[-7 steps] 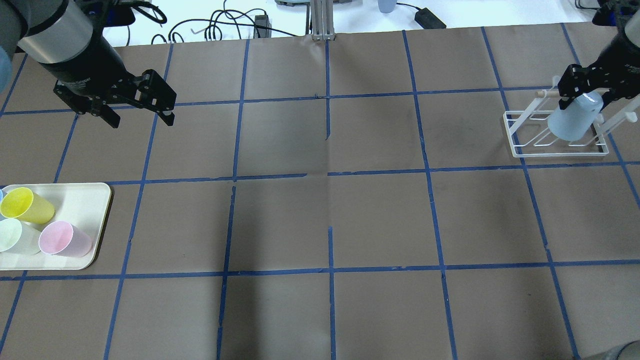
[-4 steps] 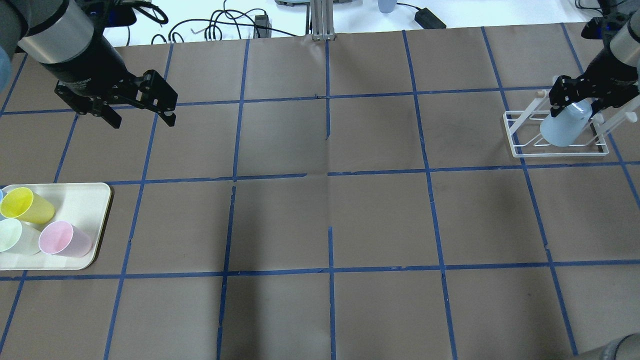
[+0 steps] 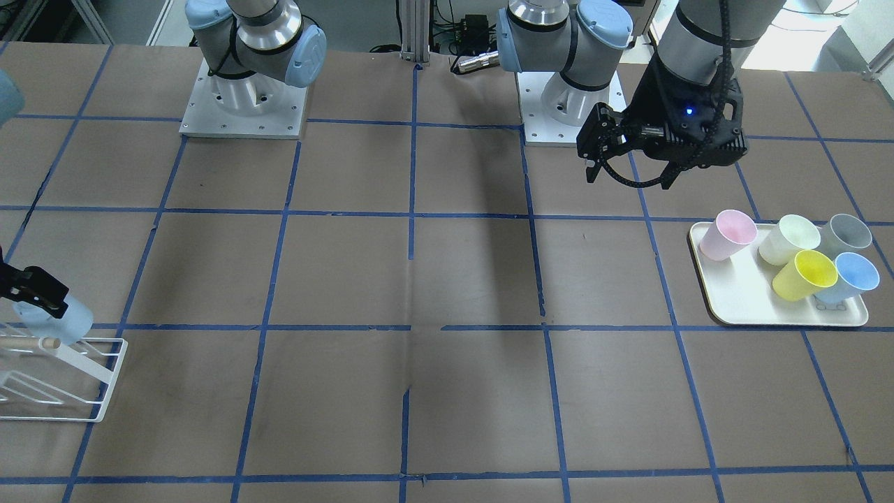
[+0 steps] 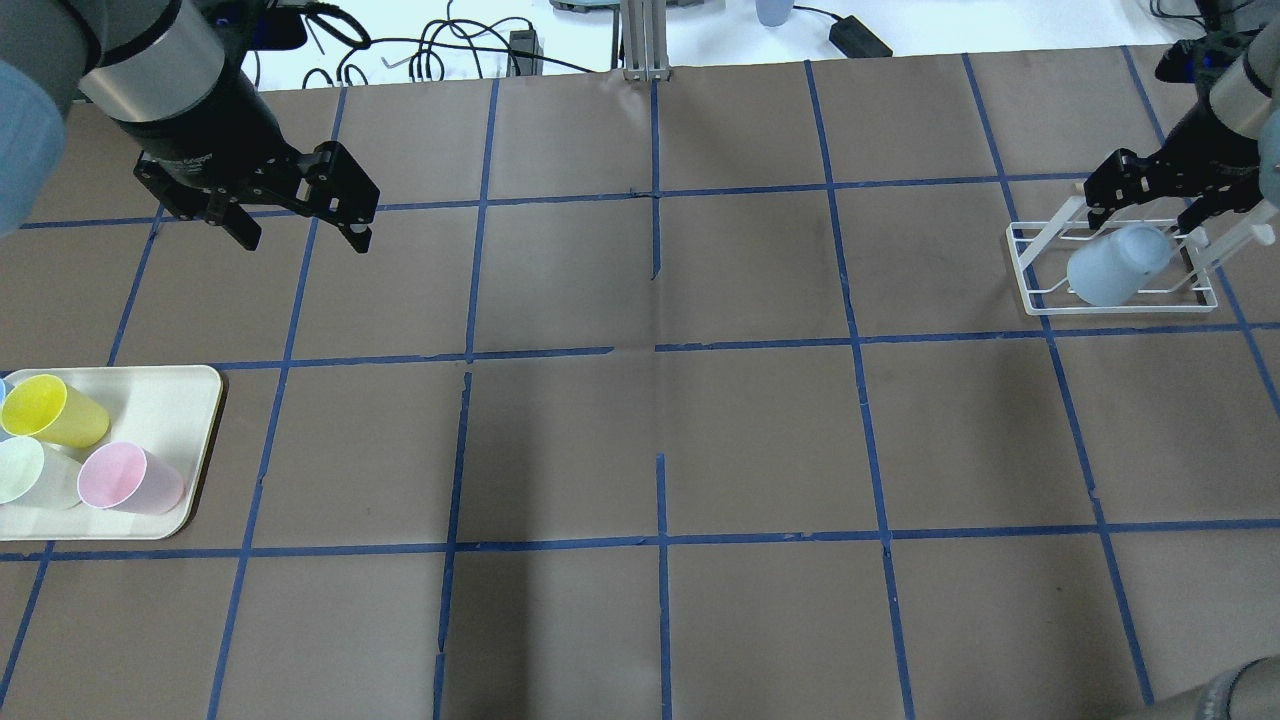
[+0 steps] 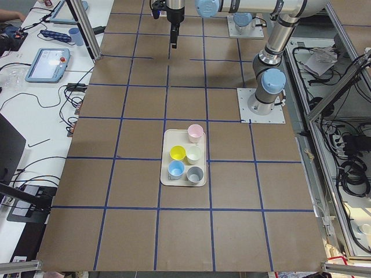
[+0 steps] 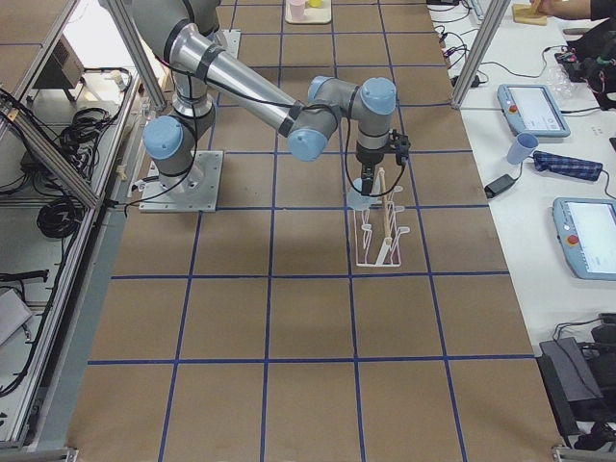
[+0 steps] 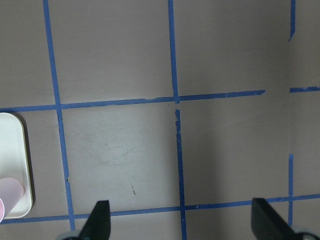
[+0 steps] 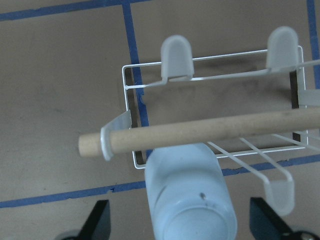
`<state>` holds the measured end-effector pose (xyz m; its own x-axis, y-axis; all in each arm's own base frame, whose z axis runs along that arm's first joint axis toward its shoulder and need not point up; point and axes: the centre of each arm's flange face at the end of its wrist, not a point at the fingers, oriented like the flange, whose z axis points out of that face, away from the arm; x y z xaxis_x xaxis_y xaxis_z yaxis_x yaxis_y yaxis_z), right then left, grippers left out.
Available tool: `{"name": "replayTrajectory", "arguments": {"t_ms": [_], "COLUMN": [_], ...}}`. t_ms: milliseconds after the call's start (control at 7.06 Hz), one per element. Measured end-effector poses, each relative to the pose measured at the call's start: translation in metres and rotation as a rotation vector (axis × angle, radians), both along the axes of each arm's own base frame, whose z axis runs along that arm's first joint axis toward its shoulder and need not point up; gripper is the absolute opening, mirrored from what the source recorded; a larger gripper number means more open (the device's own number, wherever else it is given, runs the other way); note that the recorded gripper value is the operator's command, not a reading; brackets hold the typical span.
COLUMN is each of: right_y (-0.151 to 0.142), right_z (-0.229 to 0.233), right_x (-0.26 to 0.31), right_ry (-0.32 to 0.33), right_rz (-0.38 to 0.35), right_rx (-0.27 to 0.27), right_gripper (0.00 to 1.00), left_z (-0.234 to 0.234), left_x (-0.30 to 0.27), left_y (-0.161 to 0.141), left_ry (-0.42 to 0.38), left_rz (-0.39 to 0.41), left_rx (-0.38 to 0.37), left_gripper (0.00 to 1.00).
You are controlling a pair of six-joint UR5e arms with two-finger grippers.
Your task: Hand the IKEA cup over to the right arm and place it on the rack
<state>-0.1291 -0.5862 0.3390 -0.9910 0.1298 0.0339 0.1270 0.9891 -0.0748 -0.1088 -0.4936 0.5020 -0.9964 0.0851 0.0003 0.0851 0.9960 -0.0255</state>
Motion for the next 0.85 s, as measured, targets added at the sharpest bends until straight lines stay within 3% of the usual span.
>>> {"name": "replayTrajectory", "arguments": {"t_ms": [425,850], "right_y": [0.011,0.064], "right_z": [0.073,0.162], "right_x": [0.01,0.035], "right_ry": [-0.003,-0.018], "right_rz": [0.002,-0.003], "right_rx": [0.0,0.034], "right_gripper": [1.0,1.0], "left_z": [0.005,0.009], "left_x": [0.002,0.003], "left_y": [-0.006,-0.004], "left_ry": [0.002,0.002], "left_rz": [0.001,0.003], "left_rx": [-0.007,-0.013], "left_gripper": [1.0,1.0]}}
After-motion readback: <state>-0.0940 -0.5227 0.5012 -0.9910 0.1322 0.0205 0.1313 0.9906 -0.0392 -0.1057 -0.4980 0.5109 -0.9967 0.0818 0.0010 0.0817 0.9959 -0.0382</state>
